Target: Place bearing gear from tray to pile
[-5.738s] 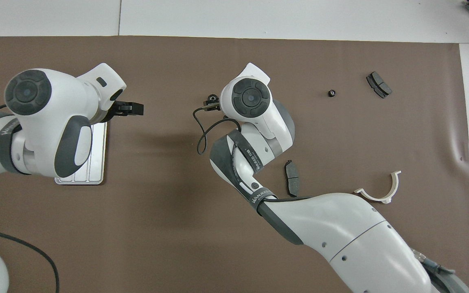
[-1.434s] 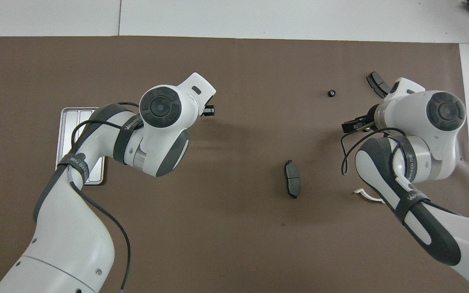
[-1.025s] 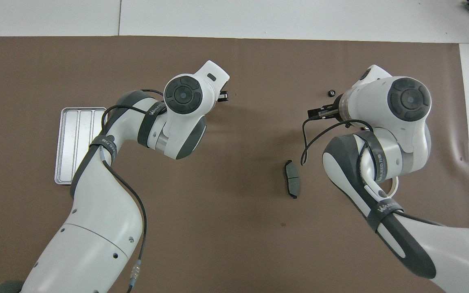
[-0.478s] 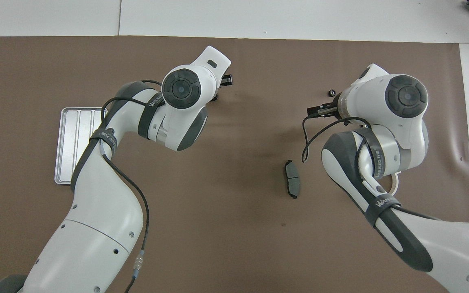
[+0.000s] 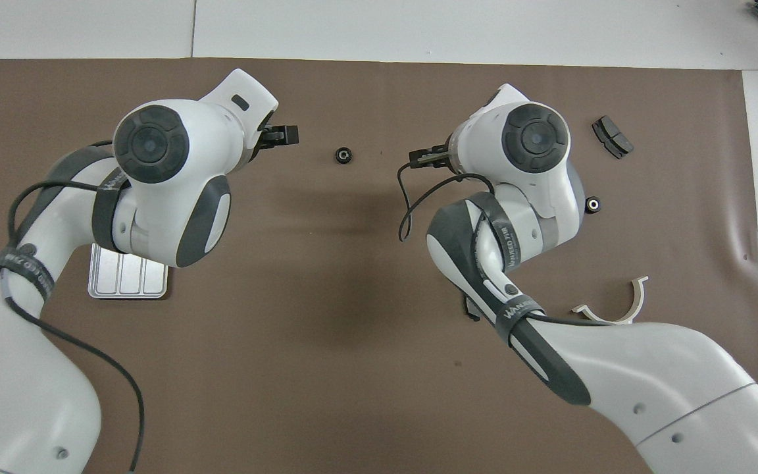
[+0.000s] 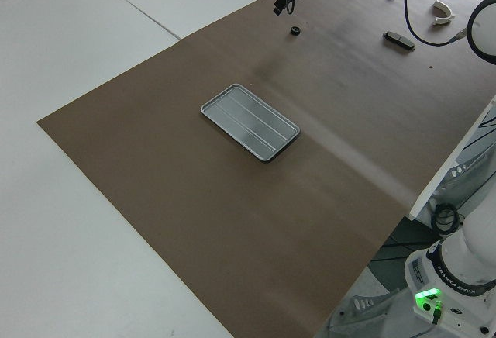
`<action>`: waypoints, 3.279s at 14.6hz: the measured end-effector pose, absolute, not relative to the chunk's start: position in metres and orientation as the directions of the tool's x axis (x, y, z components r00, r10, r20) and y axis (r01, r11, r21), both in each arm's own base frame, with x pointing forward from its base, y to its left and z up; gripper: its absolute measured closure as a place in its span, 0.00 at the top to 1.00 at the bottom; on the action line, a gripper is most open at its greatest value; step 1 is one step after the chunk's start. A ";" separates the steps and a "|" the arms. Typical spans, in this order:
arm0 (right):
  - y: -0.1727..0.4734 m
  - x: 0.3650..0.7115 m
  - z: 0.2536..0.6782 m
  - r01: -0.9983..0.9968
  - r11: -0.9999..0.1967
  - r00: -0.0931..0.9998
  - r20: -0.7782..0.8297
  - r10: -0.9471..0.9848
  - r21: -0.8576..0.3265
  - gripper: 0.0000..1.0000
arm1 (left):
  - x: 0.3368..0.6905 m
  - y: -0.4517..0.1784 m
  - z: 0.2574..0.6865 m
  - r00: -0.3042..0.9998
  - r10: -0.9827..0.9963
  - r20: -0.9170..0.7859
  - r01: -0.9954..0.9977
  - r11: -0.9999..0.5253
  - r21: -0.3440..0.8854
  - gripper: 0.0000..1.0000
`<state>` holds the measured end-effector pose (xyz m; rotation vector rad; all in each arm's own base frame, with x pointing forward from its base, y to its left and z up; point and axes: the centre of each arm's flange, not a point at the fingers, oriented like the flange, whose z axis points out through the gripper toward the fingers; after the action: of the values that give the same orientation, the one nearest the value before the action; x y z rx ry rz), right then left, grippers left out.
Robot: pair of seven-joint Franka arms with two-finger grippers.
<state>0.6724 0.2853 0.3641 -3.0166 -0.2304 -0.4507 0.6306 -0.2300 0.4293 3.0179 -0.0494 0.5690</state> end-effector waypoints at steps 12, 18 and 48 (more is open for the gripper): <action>0.419 0.686 0.292 0.308 -0.951 0.862 0.432 0.265 -0.033 1.00 | 0.557 -0.028 0.556 0.983 -0.130 0.126 -0.128 -0.992 -0.019 1.00; 0.435 0.687 0.280 0.328 -0.945 0.841 0.455 0.294 0.004 0.90 | 0.558 0.015 0.621 0.992 -0.106 0.065 -0.106 -0.994 -0.013 1.00; 0.186 0.685 0.374 0.274 -0.950 0.900 0.306 0.309 0.150 0.35 | 0.546 -0.013 0.643 0.986 -0.167 0.028 -0.168 -0.985 0.036 1.00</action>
<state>0.6852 0.1858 0.3743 -3.1627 -0.4864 -0.5372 0.5464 -0.0134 0.6429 3.0921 -0.2603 0.0388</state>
